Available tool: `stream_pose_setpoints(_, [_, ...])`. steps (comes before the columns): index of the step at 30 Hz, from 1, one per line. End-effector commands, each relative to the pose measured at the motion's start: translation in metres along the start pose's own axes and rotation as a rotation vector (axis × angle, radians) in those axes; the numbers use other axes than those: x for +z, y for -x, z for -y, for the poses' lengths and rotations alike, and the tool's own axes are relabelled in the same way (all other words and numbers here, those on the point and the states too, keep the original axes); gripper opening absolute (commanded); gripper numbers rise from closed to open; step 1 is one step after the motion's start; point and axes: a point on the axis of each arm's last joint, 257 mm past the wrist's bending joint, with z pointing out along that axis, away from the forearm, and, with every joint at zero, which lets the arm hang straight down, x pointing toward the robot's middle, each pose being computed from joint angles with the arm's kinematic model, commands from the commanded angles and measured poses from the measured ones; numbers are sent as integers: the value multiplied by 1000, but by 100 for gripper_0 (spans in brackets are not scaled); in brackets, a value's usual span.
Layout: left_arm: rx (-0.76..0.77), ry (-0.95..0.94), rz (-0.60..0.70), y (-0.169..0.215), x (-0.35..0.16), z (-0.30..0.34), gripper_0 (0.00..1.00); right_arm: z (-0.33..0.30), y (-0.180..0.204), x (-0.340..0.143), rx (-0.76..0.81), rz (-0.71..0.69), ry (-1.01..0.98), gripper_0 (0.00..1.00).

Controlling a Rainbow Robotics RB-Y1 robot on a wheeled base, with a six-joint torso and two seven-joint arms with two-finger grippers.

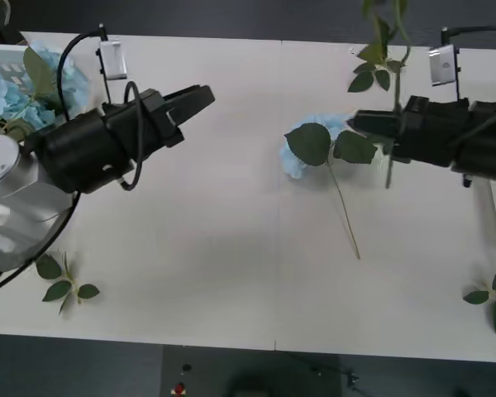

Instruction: Put the red flowers into the right box and the blue flowers into the left box

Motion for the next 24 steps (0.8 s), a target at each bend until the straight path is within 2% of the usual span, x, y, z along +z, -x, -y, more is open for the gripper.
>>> stream_pose_setpoints(1, [84, 78, -74, 4, -17, -37, 68, 58, -5, -53, 50, -102, -139, 0])
stream_pose_setpoints(4, [129, 124, -144, -4, -23, -66, 81, 104, -17, -91, 47, -165, -271, 0])
stream_pose_setpoints(7, [166, 177, -213, -12, -31, -96, 89, 146, -22, -130, 29, -212, -409, 0])
stream_pose_setpoints(16, [343, 228, -457, -42, -49, -135, 91, 247, -36, -255, -57, -411, -800, 0])
stream_pose_setpoints(17, [366, 226, -488, -46, -52, -136, 97, 258, -39, -273, -65, -441, -851, 0])
stream_pose_setpoints(18, [386, 222, -520, -51, -57, -137, 100, 266, -41, -287, -71, -469, -893, 0])
stream_pose_setpoints(24, [492, 123, -595, -63, -65, -117, 100, 295, -50, -356, -45, -558, -1075, 0])
